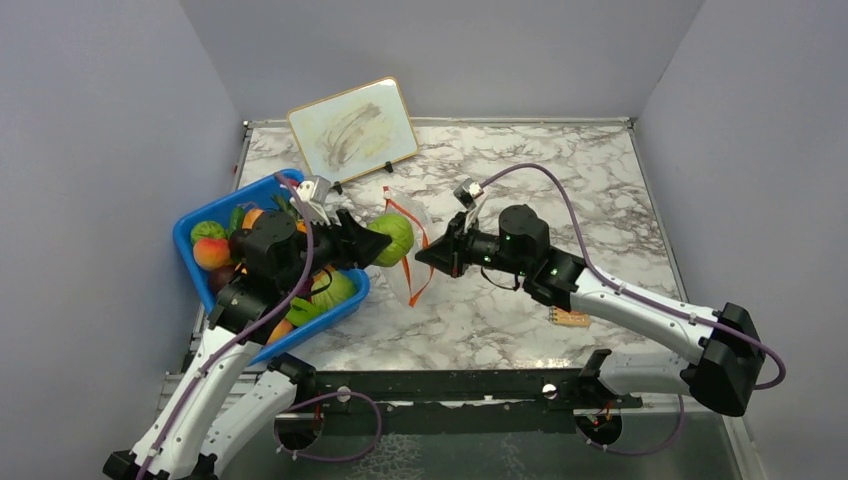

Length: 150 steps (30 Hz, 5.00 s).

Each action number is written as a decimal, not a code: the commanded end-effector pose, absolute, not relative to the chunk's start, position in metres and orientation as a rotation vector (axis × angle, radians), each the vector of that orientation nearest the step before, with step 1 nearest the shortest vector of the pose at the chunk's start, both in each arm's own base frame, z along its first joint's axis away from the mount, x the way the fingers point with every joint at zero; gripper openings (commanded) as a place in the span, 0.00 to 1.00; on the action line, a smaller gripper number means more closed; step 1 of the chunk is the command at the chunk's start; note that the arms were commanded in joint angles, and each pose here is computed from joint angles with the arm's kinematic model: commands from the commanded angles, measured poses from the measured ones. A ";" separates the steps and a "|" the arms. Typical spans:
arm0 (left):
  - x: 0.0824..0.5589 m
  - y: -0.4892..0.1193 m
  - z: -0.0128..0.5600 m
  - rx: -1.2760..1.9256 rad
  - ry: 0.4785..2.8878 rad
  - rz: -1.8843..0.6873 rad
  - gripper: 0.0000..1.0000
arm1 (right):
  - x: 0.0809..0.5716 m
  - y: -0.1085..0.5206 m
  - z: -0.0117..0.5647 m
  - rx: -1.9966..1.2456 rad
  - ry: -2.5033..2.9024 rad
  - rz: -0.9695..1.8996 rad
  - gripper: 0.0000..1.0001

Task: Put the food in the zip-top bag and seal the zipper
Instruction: Place the fake vegetable in the zipper food storage bag.

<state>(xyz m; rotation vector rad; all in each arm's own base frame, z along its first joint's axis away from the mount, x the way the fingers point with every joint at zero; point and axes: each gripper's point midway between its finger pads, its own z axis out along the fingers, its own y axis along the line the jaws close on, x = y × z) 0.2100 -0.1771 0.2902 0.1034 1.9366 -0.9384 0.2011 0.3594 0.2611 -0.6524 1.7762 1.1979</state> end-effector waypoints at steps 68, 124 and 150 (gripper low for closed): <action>0.152 -0.226 0.282 0.849 1.540 -1.194 0.07 | 0.205 0.402 0.293 -0.578 1.599 1.483 0.01; 0.197 -0.131 0.345 0.239 1.806 -0.631 0.00 | 0.198 0.357 0.288 -0.778 1.467 1.158 0.01; 0.229 -0.171 0.300 0.186 1.944 -0.791 0.00 | 0.235 0.268 0.136 -0.572 2.342 0.376 0.02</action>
